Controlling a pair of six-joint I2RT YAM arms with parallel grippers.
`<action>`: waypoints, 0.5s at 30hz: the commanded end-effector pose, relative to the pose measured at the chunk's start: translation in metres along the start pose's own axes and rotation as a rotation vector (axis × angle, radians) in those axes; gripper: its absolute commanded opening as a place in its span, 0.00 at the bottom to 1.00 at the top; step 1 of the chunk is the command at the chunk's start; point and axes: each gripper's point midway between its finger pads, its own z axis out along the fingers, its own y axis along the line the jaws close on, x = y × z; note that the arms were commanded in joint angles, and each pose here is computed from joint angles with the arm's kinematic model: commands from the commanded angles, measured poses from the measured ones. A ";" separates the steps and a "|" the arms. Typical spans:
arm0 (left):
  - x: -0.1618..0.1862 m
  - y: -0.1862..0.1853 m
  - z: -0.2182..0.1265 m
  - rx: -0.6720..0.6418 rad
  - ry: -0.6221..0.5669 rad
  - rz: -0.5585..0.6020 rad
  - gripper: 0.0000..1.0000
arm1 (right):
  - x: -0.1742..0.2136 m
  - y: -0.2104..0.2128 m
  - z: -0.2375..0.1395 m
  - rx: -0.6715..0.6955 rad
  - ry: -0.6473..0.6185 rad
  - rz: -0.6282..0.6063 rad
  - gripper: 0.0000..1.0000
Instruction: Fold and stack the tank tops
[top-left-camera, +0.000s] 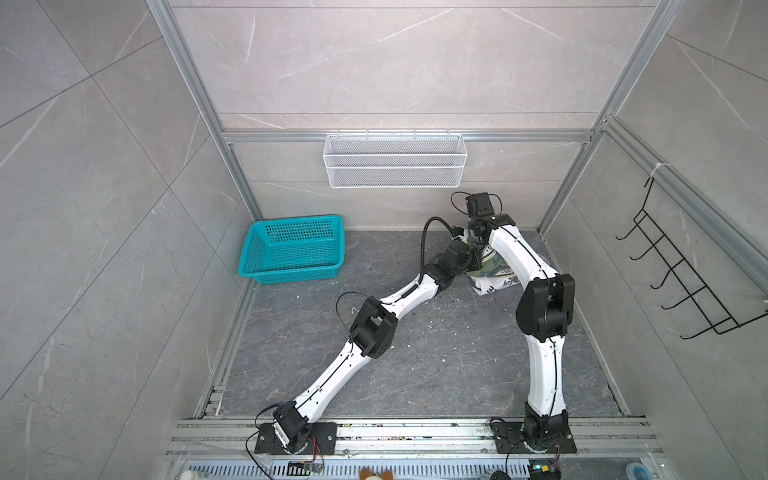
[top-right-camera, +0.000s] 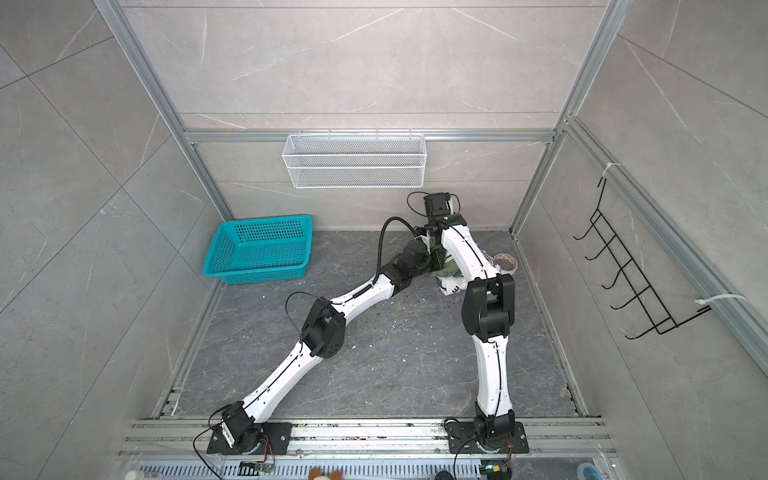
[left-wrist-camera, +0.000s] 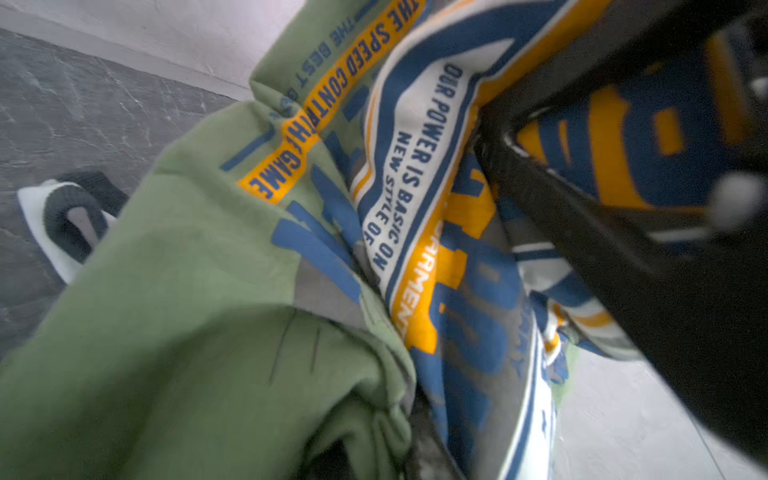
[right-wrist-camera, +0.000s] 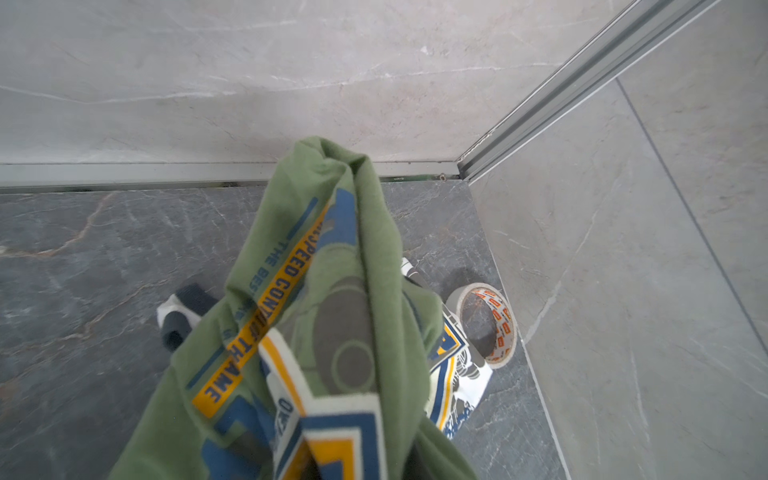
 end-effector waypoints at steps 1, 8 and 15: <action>0.005 -0.023 0.004 0.075 -0.015 0.051 0.02 | -0.017 -0.012 0.009 0.057 -0.049 0.032 0.14; 0.009 -0.019 0.005 0.068 -0.019 0.066 0.02 | -0.017 -0.011 0.003 0.061 -0.051 0.028 0.15; 0.008 -0.017 0.006 0.063 -0.022 0.072 0.02 | -0.017 0.012 0.008 0.056 -0.060 0.002 0.15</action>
